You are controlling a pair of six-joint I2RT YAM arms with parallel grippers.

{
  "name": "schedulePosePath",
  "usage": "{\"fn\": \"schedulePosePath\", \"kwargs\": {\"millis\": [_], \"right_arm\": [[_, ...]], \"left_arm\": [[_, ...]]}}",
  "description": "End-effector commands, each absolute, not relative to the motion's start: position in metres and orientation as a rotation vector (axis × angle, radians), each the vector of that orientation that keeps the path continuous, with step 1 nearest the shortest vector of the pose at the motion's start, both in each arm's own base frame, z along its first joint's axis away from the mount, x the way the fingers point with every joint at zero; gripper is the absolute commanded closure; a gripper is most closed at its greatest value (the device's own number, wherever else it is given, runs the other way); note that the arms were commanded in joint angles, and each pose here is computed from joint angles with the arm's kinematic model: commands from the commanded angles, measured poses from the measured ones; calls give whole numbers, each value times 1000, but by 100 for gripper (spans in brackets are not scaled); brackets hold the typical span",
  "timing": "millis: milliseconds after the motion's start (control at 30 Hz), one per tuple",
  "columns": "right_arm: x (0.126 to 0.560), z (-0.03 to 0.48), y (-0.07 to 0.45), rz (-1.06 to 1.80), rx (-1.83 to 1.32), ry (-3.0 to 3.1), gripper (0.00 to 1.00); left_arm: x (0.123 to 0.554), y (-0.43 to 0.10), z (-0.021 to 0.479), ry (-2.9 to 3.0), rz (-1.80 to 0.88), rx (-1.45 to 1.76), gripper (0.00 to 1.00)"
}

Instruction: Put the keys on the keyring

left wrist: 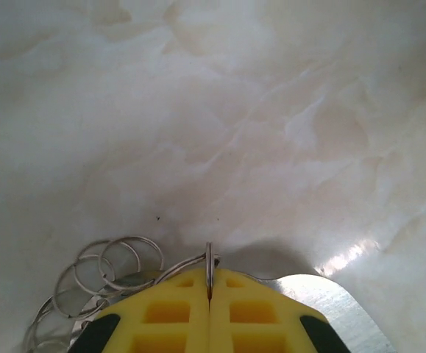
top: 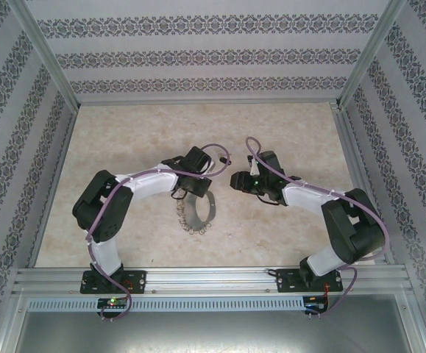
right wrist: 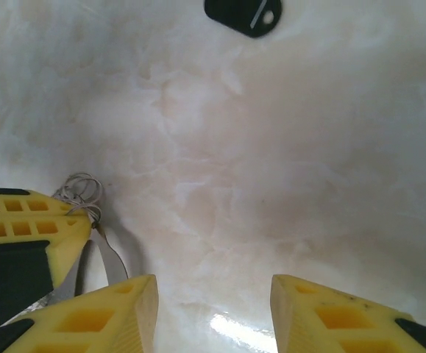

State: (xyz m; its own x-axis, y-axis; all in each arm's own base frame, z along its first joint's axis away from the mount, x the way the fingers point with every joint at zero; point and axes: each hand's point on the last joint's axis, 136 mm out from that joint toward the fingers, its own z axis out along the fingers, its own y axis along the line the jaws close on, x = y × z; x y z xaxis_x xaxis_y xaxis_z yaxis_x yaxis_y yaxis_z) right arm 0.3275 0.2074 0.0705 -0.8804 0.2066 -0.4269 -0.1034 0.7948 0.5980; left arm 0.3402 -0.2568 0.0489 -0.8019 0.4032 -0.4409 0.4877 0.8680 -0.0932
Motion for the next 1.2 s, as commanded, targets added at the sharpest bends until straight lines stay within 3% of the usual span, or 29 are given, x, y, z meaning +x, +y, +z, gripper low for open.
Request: {"fn": "schedulePosePath", "kwargs": {"millis": [0, 400, 567, 1167], "right_arm": [[337, 108, 212, 946, -2, 2396, 55], [352, 193, 220, 1064, -120, 2182, 55], [352, 226, 226, 1119, -257, 2063, 57], [298, 318, 259, 1407, -719, 1690, 62]], "left_arm": [[336, -263, 101, 2509, -302, 809, 100], [341, -267, 211, 2168, -336, 946, 100], [334, -270, 243, 2027, -489, 1026, 100], [298, -280, 316, 1800, -915, 1133, 100]]}}
